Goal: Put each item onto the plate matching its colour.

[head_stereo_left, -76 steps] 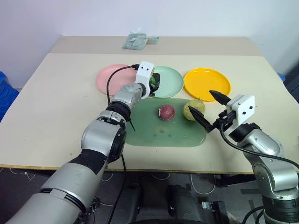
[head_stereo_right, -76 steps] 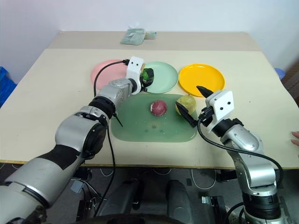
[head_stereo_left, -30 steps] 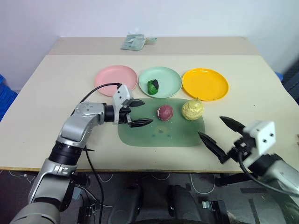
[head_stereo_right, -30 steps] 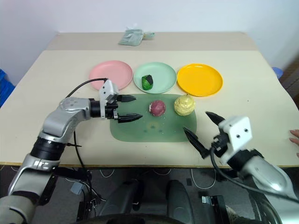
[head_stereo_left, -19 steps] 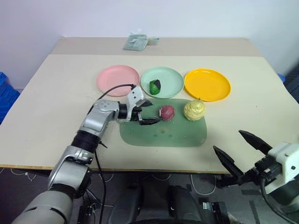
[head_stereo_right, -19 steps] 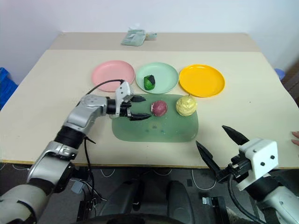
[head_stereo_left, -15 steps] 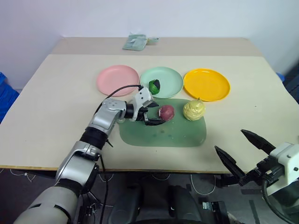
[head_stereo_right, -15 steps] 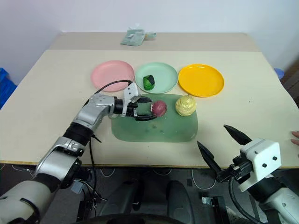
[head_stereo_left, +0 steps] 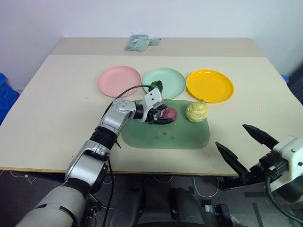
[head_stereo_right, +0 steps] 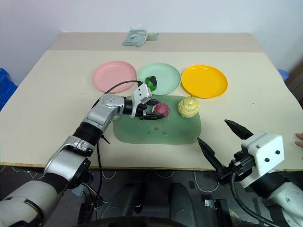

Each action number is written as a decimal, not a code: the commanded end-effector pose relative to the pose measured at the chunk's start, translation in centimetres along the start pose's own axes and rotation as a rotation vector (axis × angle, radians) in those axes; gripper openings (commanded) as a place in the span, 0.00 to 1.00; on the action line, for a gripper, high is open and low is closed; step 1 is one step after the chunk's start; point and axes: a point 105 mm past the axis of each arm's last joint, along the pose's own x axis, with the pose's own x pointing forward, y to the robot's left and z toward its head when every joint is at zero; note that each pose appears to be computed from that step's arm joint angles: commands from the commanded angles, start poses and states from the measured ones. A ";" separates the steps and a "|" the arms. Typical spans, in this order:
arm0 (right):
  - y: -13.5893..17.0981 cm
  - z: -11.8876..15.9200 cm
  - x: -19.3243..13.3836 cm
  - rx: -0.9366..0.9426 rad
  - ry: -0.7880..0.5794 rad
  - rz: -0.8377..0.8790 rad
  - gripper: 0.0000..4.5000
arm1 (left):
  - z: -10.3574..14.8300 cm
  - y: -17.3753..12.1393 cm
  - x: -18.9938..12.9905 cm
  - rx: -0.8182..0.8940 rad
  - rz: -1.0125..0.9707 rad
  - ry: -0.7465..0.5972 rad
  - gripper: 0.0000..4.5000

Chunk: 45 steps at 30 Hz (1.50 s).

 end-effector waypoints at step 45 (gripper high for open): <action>0.8 1.6 5.3 -0.014 -0.141 0.144 1.00 | 1.1 -1.1 1.4 -0.015 -0.049 0.032 1.00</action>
